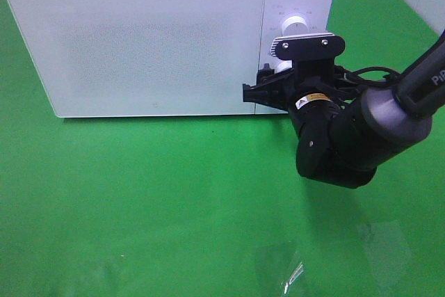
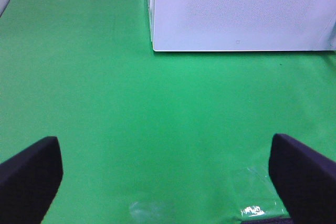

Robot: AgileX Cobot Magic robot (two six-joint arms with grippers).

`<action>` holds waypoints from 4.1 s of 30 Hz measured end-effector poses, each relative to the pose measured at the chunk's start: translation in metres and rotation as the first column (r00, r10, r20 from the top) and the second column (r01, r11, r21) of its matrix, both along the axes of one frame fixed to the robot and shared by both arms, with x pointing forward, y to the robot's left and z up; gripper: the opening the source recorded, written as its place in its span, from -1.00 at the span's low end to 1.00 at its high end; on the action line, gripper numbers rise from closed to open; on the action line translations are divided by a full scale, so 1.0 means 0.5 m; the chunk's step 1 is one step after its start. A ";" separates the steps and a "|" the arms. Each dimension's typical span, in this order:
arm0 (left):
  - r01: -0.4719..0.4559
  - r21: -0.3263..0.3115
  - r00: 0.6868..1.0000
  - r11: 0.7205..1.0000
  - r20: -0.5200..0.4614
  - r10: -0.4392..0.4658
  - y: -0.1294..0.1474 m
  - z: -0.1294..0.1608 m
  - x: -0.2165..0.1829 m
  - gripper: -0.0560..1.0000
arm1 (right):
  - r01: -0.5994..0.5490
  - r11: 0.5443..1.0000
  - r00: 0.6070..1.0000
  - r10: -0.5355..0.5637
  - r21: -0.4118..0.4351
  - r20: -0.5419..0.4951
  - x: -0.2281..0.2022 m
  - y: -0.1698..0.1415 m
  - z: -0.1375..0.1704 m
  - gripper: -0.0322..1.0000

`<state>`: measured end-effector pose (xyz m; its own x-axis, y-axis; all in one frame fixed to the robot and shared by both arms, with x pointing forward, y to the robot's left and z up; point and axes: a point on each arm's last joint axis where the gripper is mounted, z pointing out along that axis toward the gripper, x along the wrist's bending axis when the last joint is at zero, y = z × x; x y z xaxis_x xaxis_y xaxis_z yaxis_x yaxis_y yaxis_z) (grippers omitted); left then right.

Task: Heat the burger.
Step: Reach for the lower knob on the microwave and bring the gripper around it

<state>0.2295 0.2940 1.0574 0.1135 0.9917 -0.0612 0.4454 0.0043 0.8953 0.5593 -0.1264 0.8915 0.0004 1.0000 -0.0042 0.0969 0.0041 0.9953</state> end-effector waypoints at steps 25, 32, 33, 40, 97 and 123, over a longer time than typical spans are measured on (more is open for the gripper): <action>-0.002 0.003 1.000 1.000 0.000 0.002 0.001 0.000 0.000 0.98 | 0.001 1.000 0.999 -0.001 0.011 -0.035 0.010 0.008 -0.009 0.28; -0.002 0.003 1.000 1.000 0.000 0.002 0.001 0.000 0.000 0.98 | 0.001 1.000 1.000 -0.001 0.013 -0.031 0.010 0.008 -0.006 0.28; -0.002 0.003 1.000 1.000 0.000 0.002 0.001 0.000 0.000 0.98 | 0.001 1.000 1.000 -0.001 0.013 -0.031 0.010 0.008 -0.006 0.28; -0.003 0.004 1.000 1.000 0.000 0.003 0.001 0.000 0.000 0.98 | 0.007 1.000 1.000 -0.007 0.016 -0.024 0.010 0.008 -0.001 -0.02; -0.003 0.005 1.000 1.000 0.000 0.003 0.001 0.000 0.000 0.98 | 0.108 -0.081 0.991 -0.068 0.991 -0.113 0.005 0.006 -0.003 -0.10; -0.003 0.005 1.000 1.000 0.000 0.003 0.001 0.000 0.000 0.98 | 0.110 -0.063 0.991 -0.072 0.992 -0.114 0.005 0.003 -0.005 -0.10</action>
